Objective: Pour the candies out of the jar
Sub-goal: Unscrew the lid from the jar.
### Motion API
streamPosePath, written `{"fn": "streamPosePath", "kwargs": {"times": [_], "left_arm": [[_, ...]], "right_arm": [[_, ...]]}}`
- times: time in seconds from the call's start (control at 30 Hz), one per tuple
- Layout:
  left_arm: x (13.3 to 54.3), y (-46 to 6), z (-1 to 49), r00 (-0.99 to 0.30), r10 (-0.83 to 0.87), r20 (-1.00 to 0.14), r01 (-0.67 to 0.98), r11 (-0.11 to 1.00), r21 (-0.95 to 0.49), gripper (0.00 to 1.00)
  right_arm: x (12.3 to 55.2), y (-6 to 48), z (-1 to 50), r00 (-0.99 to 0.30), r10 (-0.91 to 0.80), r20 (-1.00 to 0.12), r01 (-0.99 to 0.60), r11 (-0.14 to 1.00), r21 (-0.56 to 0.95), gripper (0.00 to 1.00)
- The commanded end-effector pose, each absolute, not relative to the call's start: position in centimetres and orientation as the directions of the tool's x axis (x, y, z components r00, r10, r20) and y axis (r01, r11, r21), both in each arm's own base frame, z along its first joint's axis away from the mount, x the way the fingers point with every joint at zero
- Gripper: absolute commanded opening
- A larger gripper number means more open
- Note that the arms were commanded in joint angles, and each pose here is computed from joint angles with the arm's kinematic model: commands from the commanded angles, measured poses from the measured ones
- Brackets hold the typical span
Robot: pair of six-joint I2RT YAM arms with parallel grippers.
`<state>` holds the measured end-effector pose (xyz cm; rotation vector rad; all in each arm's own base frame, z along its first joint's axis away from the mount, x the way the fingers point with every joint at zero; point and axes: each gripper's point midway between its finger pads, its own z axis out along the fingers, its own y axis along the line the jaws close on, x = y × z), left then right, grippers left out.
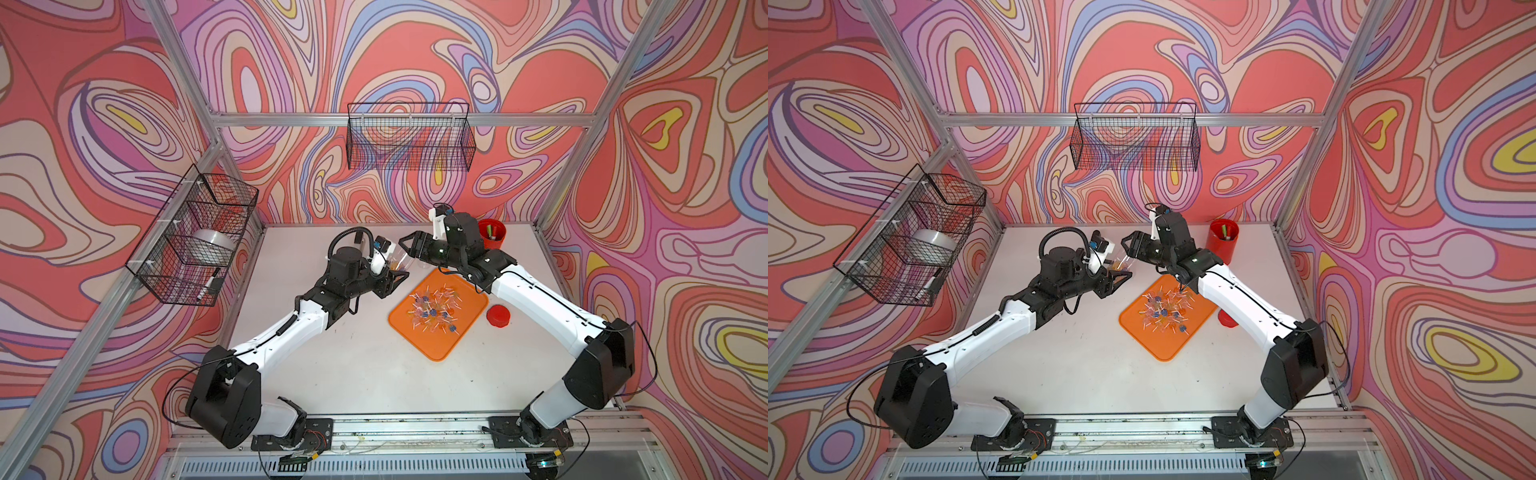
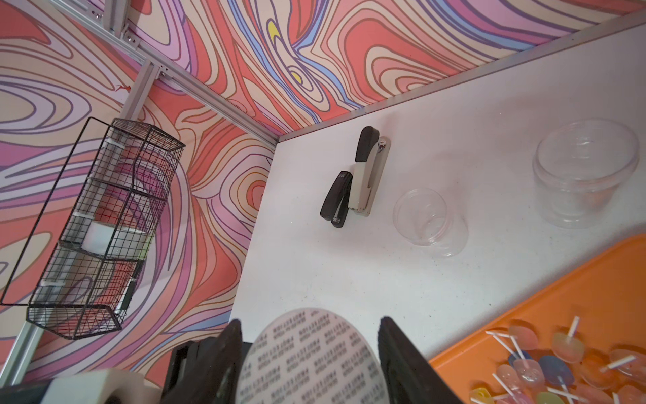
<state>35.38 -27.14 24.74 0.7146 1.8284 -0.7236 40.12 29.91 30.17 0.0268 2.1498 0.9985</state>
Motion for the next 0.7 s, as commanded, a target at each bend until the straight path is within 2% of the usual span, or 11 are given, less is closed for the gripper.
{"fn": "streamPosePath", "kwargs": {"times": [0.0,0.1,0.2,0.33,0.43,0.67], "left_arm": [[35.3,-27.3,26.7,-0.262,0.124,-0.957,0.76,0.637,-0.126,0.0],[35.0,-27.4,26.9,-0.262,0.115,-0.958,0.766,0.629,-0.134,0.0],[34.1,-27.9,27.6,-0.252,0.114,-0.961,0.803,0.579,-0.141,0.0],[31.4,-29.1,29.9,-0.225,0.081,-0.971,0.899,0.403,-0.175,0.0],[29.9,-29.4,31.4,-0.226,0.052,-0.973,0.934,0.294,-0.202,0.0],[28.2,-29.9,33.3,-0.226,0.005,-0.974,0.961,0.164,-0.222,0.0]], "right_arm": [[40.2,30.3,30.0,-0.715,0.313,-0.624,-0.284,0.687,0.67,0.54],[39.8,30.7,30.5,-0.705,0.287,-0.649,-0.336,0.67,0.662,0.46],[38.8,31.7,32.3,-0.659,0.213,-0.721,-0.485,0.613,0.624,0.41],[36.7,32.0,35.2,-0.6,0.14,-0.787,-0.663,0.463,0.588,0.34],[35.2,31.4,36.5,-0.578,0.12,-0.807,-0.727,0.373,0.576,0.33],[31.9,31.4,37.7,-0.52,0.05,-0.853,-0.823,0.238,0.516,0.29]]}}
